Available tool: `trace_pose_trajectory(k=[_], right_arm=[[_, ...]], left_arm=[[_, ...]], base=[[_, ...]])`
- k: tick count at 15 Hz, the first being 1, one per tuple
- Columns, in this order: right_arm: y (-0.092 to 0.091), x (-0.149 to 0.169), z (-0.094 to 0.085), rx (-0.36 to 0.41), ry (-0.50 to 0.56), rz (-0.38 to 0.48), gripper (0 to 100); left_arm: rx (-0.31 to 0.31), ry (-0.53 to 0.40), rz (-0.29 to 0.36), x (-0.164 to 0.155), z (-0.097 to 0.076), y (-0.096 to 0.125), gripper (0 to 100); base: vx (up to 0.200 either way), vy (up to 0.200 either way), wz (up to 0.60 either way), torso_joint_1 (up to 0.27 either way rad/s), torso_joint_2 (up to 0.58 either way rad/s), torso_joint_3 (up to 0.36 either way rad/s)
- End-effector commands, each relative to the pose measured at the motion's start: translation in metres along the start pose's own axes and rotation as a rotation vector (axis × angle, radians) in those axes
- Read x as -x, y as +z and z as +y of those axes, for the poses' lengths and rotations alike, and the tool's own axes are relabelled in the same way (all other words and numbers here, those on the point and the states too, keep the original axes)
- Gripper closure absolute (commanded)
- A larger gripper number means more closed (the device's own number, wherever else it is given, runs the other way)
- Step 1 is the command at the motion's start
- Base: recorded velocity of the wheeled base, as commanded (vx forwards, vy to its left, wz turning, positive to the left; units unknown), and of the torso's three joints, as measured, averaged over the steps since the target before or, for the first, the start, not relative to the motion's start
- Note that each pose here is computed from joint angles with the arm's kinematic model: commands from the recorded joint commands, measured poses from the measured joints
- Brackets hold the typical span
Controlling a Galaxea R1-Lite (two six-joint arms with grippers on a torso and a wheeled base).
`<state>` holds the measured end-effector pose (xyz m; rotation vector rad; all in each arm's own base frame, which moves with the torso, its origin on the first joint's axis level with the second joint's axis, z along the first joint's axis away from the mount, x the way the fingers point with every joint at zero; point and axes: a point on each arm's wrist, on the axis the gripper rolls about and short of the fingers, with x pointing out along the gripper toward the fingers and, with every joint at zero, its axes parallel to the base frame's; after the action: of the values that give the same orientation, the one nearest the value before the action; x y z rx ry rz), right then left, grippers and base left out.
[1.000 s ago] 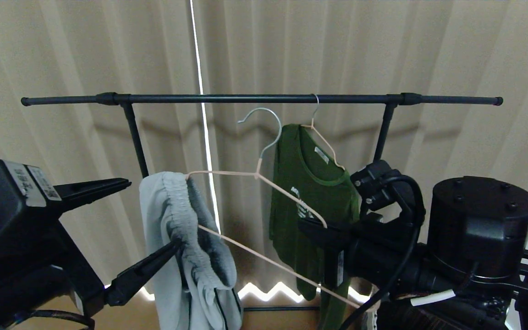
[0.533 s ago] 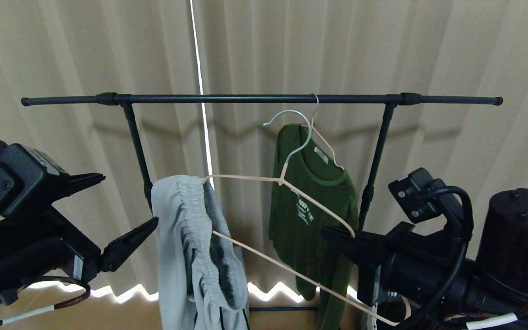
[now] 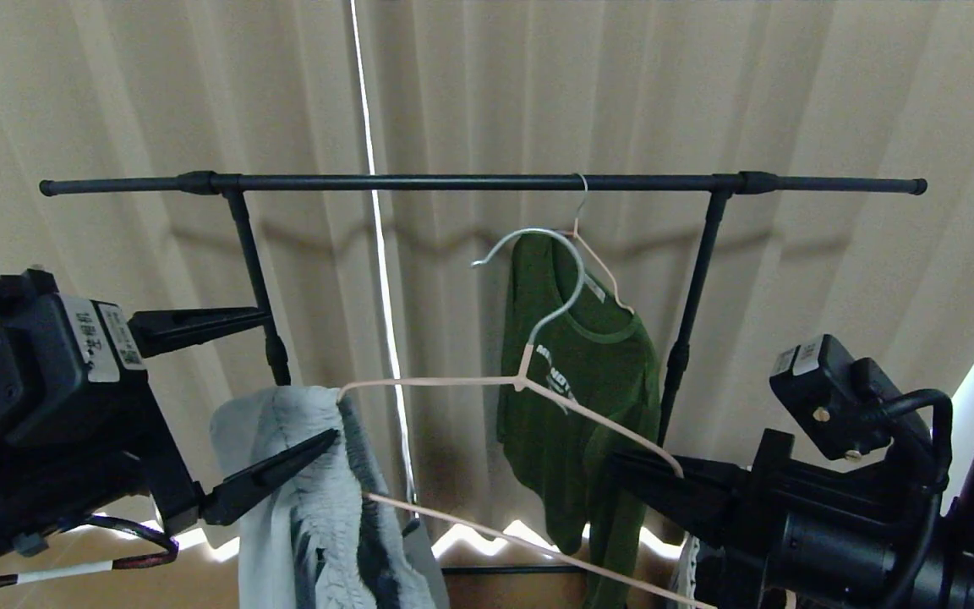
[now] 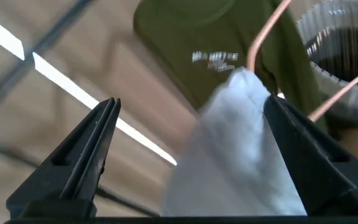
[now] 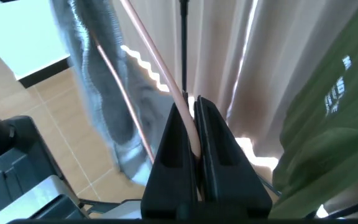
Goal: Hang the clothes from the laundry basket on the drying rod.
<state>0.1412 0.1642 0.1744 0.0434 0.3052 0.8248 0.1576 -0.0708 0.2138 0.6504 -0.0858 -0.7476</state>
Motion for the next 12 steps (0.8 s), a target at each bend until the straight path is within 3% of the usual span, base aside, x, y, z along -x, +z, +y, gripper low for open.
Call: trace_pose_trajectory(k=[1, 4, 7, 9, 12], right_arm=[[-0.003, -0.003, 0.000, 0.001, 0.001, 0.017, 100], [-0.005, -0.001, 0.000, 0.020, 0.035, 0.030, 100], [-0.004, -0.001, 0.000, 0.036, 0.045, 0.027, 100], [-0.002, -0.002, -0.006, 0.035, 0.021, 0.020, 100], [0.000, -0.002, -0.011, 0.028, 0.012, 0.014, 100]], left_arm=[[-0.046, -0.056, -0.024, -0.007, 0.001, -0.002, 0], [-0.038, -0.125, -0.052, -0.015, 0.004, -0.008, 0], [-0.099, -0.150, -0.041, -0.019, 0.001, -0.014, 0], [-0.100, -0.152, -0.041, -0.019, 0.001, -0.014, 0], [-0.094, -0.225, -0.118, -0.017, -0.001, -0.012, 0]], base=[[0.000, 0.000, 0.00, 0.000, 0.00, 0.000], [0.000, 0.000, 0.00, 0.000, 0.00, 0.000], [0.000, 0.000, 0.00, 0.000, 0.00, 0.000], [0.000, 0.000, 0.00, 0.000, 0.00, 0.000], [0.000, 0.000, 0.00, 0.000, 0.00, 0.000]])
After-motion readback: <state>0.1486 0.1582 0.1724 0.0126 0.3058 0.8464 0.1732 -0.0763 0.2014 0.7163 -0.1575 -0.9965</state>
